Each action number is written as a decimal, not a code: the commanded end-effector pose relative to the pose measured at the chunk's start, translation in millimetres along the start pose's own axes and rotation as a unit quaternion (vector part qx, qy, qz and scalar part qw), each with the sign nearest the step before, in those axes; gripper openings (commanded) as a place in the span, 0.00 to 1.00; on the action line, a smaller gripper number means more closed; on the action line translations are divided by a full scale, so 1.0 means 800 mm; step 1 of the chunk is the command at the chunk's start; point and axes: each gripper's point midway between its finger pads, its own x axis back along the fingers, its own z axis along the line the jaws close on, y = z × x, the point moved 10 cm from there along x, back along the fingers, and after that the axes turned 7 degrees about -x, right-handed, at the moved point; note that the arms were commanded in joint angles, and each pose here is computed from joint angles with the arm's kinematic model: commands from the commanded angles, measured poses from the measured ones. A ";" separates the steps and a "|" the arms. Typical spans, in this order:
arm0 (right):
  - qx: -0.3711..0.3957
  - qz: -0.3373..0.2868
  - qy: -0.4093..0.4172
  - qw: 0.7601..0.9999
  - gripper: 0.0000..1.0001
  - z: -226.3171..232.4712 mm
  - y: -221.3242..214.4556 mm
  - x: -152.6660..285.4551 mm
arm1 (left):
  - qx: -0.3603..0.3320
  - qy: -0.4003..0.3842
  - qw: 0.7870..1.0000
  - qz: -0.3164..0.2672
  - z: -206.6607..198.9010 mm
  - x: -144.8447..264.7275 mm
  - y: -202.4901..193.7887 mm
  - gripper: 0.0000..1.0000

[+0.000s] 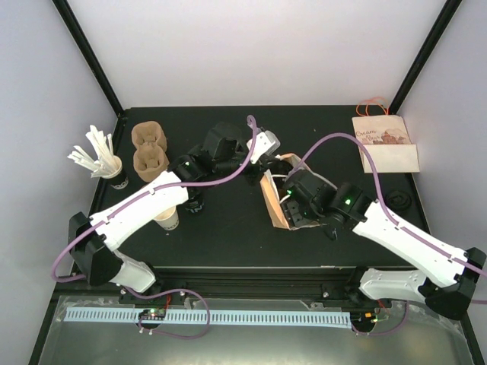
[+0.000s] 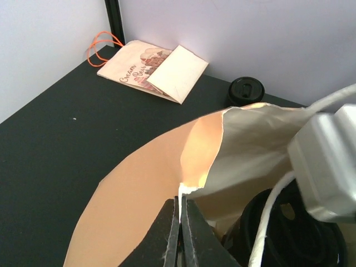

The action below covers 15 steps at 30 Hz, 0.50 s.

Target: Pack the takeout coffee

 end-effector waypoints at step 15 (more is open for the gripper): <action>-0.030 0.010 -0.039 0.999 0.58 -0.009 0.006 -0.031 | -0.018 -0.028 0.999 -0.028 -0.012 0.019 0.004 0.03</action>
